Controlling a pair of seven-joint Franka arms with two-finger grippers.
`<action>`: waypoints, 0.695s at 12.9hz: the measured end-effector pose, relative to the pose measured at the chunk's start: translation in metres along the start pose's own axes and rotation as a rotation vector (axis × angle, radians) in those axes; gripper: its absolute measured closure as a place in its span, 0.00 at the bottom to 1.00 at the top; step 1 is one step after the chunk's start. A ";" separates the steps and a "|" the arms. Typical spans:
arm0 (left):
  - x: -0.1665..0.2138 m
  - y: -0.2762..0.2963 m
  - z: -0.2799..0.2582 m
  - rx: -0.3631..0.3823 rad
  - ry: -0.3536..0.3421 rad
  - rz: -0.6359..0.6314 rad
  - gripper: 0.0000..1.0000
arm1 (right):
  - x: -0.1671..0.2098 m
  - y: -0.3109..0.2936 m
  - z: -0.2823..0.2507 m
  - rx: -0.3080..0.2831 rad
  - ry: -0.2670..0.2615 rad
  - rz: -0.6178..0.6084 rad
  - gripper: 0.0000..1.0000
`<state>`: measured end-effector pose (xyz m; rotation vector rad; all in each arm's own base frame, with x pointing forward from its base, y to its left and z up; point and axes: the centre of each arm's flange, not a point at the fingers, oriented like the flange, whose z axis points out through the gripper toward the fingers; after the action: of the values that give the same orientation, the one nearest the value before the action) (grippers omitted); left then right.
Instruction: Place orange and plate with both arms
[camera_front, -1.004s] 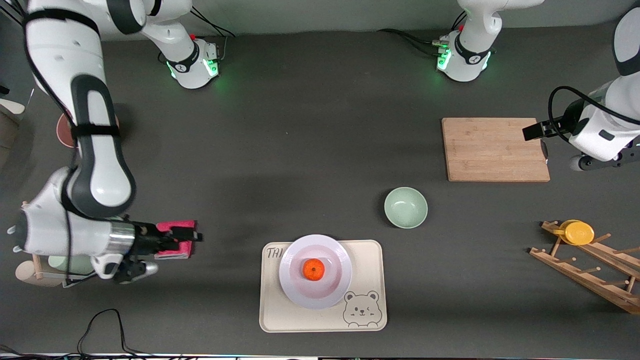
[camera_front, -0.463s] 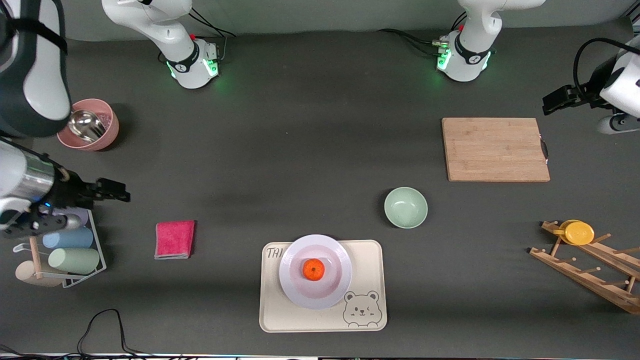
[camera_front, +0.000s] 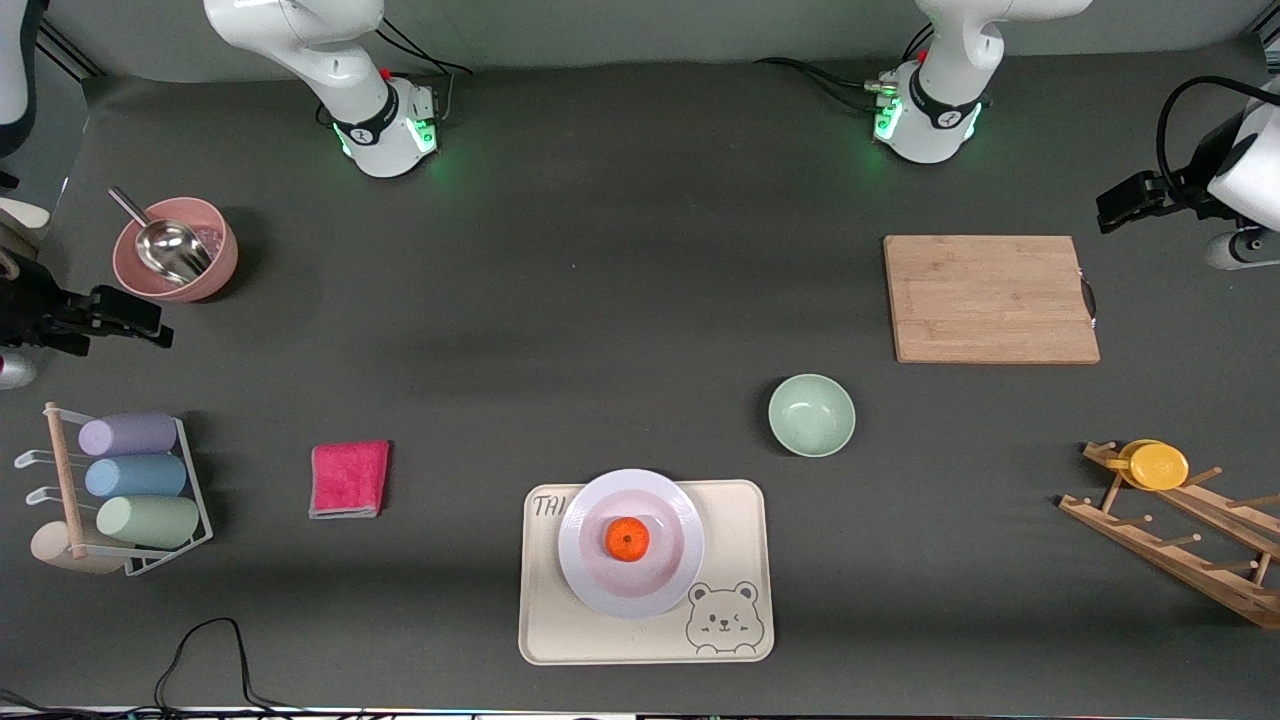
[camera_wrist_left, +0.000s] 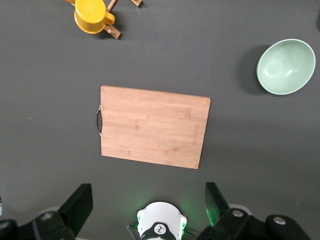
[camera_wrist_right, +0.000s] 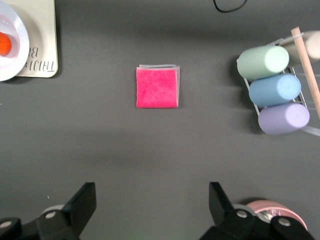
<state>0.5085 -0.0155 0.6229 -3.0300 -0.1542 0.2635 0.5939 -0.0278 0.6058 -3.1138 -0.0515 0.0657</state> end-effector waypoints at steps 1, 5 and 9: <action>0.001 -0.001 0.000 0.000 0.001 -0.002 0.00 | -0.001 0.004 0.001 -0.003 -0.003 0.007 0.00; 0.008 -0.008 0.001 -0.008 0.028 -0.014 0.00 | -0.002 0.009 0.007 -0.007 -0.017 0.027 0.00; 0.010 -0.002 0.001 -0.012 0.036 -0.003 0.00 | -0.002 0.009 0.007 -0.008 -0.018 0.035 0.00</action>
<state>0.5181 -0.0125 0.6202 -3.0438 -0.1580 0.2077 0.5921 -0.0364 0.5982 -3.1226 0.0021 0.0946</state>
